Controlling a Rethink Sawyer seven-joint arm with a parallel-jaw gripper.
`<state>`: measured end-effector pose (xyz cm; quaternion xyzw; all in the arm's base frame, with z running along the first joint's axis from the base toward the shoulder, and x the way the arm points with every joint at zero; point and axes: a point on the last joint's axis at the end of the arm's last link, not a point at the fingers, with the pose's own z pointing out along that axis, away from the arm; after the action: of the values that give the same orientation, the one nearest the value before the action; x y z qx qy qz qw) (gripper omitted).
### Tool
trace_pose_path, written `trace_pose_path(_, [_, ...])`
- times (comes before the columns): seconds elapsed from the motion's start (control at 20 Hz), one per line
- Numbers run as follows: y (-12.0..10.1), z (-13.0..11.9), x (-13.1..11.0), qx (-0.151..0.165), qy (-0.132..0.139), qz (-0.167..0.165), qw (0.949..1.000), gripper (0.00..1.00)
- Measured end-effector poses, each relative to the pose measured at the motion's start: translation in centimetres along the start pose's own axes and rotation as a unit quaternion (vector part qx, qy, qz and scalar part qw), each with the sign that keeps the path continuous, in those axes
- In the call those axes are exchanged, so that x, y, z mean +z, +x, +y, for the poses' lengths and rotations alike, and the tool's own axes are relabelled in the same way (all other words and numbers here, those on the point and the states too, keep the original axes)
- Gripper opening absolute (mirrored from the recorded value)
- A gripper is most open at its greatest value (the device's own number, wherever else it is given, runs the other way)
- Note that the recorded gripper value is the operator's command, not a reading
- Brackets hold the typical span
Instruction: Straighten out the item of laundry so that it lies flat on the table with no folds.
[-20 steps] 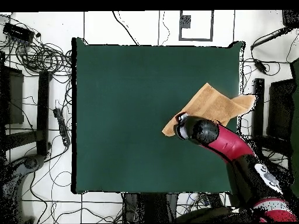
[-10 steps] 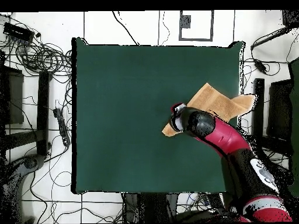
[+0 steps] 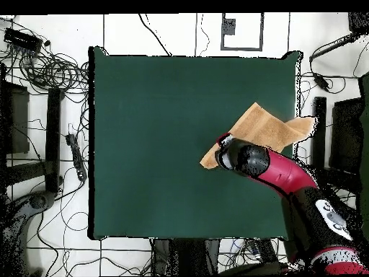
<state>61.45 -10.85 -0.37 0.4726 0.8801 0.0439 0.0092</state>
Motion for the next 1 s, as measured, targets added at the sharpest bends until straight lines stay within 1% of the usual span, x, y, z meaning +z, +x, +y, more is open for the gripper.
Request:
trace_pose_path(0.05, [0.2,-0.4,0.3,-0.01,0.004,-0.001,0.9999,0.0])
trace_pose_path(0.25, [1.0,-0.7,1.1,-0.036,0.009,-0.007,0.9993,0.0])
trace_pose_path(0.5, [1.2,-0.6,1.4,-0.047,0.006,-0.011,0.9988,0.0])
trace_pose_path(0.6, [1.2,-0.4,1.5,-0.049,0.0,-0.02,0.9986,0.0])
trace_pose_path(0.85, [1.5,1.2,1.6,-0.06,-0.022,-0.053,0.9965,0.0])
trace_pose_path(1.0, [1.7,1.7,1.7,-0.061,-0.03,-0.06,0.9959,0.0])
